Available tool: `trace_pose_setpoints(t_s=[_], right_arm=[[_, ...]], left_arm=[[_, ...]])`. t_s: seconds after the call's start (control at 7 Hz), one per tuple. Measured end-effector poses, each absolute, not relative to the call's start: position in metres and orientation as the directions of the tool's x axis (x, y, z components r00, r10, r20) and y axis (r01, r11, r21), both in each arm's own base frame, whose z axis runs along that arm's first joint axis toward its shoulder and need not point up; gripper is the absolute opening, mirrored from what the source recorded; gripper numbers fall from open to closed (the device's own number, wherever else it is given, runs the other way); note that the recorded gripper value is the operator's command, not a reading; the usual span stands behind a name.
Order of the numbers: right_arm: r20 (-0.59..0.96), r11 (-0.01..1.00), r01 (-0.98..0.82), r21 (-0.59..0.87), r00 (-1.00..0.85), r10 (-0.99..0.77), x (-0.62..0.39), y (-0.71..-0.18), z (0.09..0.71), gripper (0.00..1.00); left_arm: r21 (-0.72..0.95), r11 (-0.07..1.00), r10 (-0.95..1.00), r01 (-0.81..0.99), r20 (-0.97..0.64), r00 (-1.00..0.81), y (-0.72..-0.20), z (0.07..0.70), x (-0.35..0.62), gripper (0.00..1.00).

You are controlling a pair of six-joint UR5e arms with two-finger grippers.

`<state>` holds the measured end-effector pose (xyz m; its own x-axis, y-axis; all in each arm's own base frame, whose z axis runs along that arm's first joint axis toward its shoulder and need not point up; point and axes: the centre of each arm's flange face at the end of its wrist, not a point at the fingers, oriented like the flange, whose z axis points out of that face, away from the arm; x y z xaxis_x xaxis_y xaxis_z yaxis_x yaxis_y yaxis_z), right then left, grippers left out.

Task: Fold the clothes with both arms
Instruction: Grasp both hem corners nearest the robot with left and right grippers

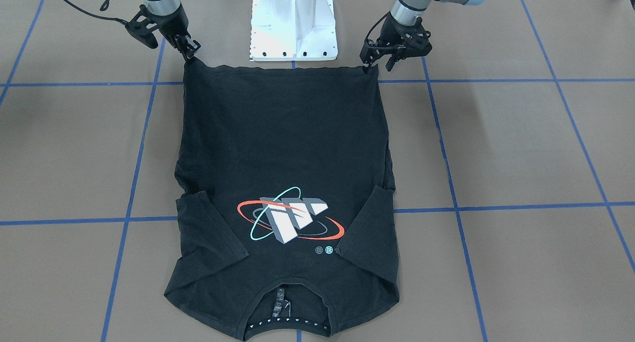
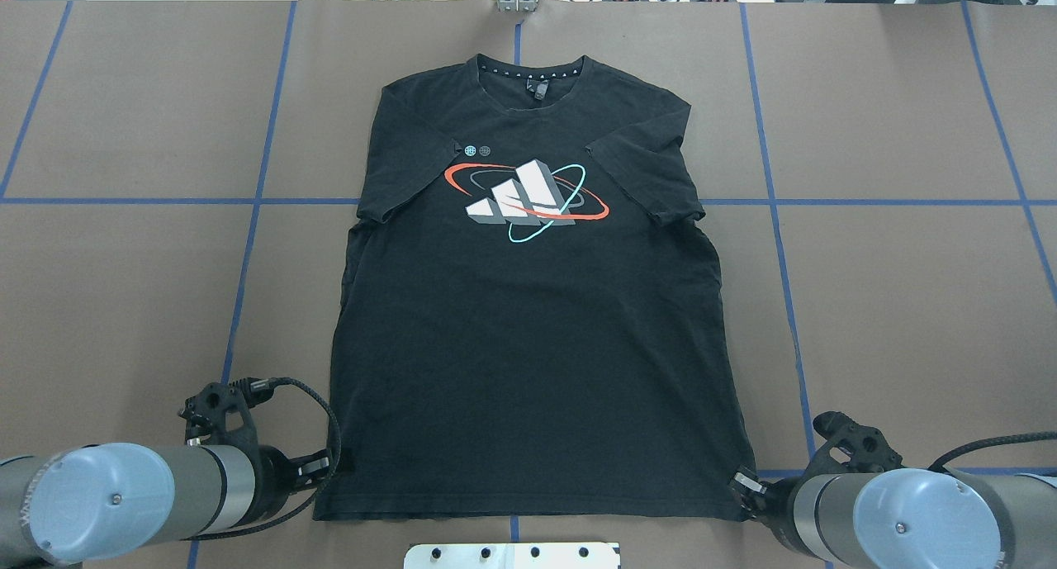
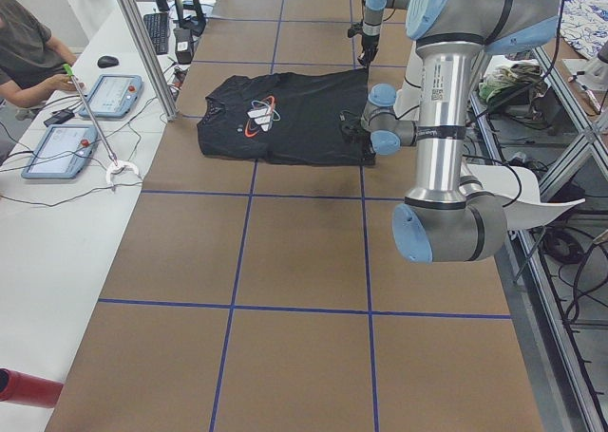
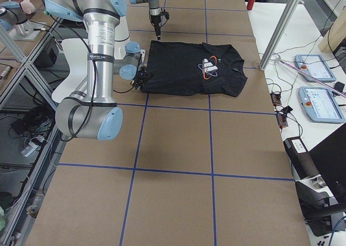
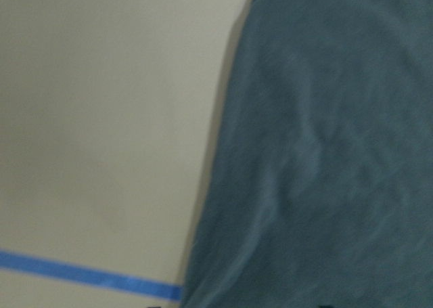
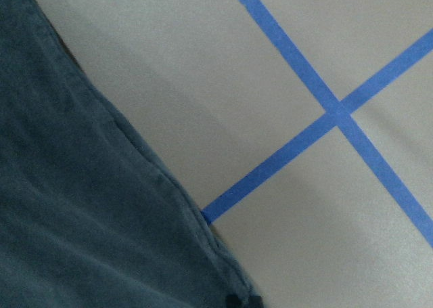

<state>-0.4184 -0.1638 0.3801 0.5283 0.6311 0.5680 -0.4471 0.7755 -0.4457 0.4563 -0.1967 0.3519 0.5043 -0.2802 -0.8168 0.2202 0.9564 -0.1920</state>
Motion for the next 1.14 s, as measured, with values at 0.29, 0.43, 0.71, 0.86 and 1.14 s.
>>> trace_pose_setpoints(t_s=[0.29, 0.43, 0.71, 0.86, 1.14], right_arm=[[0.572, 0.775, -0.444, -0.449, 0.524, 0.631, -0.417, -0.164, 0.376, 0.00], [0.573, 0.776, -0.443, -0.450, 0.523, 0.631, -0.416, -0.164, 0.375, 0.00], [0.571, 0.775, -0.445, -0.449, 0.525, 0.631, -0.415, -0.163, 0.376, 0.00], [0.568, 0.775, -0.447, -0.447, 0.528, 0.631, -0.414, -0.163, 0.377, 0.00], [0.568, 0.776, -0.447, -0.446, 0.529, 0.631, -0.413, -0.163, 0.378, 0.00]], left_arm=[[-0.197, 0.959, -0.277, 0.203, -0.801, 0.530, -0.185, 0.364, 0.467, 0.72], [-0.197, 0.961, -0.273, 0.194, -0.799, 0.536, -0.180, 0.366, 0.470, 0.64], [-0.206, 0.960, -0.276, 0.188, -0.795, 0.540, -0.174, 0.367, 0.472, 0.54], [-0.213, 0.959, -0.282, 0.189, -0.793, 0.540, -0.172, 0.367, 0.473, 0.48], [-0.223, 0.956, -0.292, 0.190, -0.790, 0.540, -0.169, 0.368, 0.475, 0.48]])
